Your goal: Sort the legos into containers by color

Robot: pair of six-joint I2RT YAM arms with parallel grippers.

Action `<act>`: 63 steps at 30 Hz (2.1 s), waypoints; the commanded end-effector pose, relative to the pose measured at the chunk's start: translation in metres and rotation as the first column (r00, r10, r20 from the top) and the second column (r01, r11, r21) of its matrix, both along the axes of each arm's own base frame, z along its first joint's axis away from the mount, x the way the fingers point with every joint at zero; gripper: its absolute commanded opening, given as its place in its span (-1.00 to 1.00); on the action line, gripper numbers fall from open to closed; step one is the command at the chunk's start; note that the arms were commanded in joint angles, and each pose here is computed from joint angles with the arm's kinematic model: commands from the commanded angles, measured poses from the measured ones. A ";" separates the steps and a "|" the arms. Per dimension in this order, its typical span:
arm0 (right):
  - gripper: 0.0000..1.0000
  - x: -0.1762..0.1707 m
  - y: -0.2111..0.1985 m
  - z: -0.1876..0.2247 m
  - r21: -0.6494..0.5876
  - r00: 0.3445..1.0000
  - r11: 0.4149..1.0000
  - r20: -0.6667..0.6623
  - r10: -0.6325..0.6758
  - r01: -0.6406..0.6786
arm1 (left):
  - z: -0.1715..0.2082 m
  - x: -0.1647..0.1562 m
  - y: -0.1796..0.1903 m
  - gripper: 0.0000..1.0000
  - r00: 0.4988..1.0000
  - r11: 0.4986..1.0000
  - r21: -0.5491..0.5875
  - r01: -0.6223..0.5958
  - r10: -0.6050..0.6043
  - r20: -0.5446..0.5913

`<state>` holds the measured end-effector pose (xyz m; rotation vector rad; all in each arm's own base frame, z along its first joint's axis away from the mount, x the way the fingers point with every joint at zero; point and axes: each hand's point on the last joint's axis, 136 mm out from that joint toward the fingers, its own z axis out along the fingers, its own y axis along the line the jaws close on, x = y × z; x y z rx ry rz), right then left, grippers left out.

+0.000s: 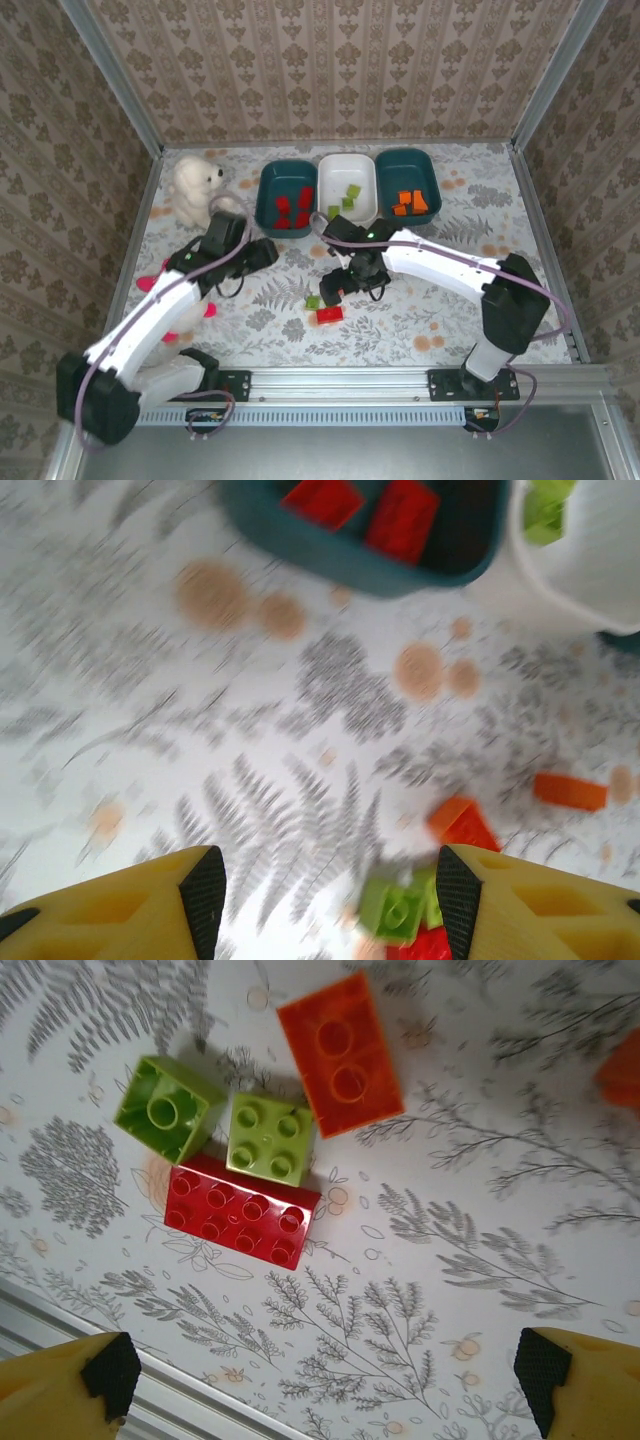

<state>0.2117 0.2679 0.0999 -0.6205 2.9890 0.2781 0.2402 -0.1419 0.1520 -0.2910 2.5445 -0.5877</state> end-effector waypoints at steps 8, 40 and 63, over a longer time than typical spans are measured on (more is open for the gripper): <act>0.86 0.009 0.018 -0.014 0.035 0.991 0.991 0.033 -0.127 0.126 | -0.010 -0.064 0.048 0.23 0.992 0.992 -0.017 -0.124 0.124 0.000; -0.01 0.074 0.018 -0.080 -0.213 0.998 0.977 0.065 -0.001 0.015 | 0.003 -0.053 0.029 0.20 0.997 0.996 -0.059 -0.072 0.073 0.015; -0.46 0.249 -0.125 0.053 0.070 0.822 0.876 0.317 -0.473 0.477 | 0.004 -0.014 -0.078 0.21 0.946 0.946 0.027 0.324 -0.325 0.014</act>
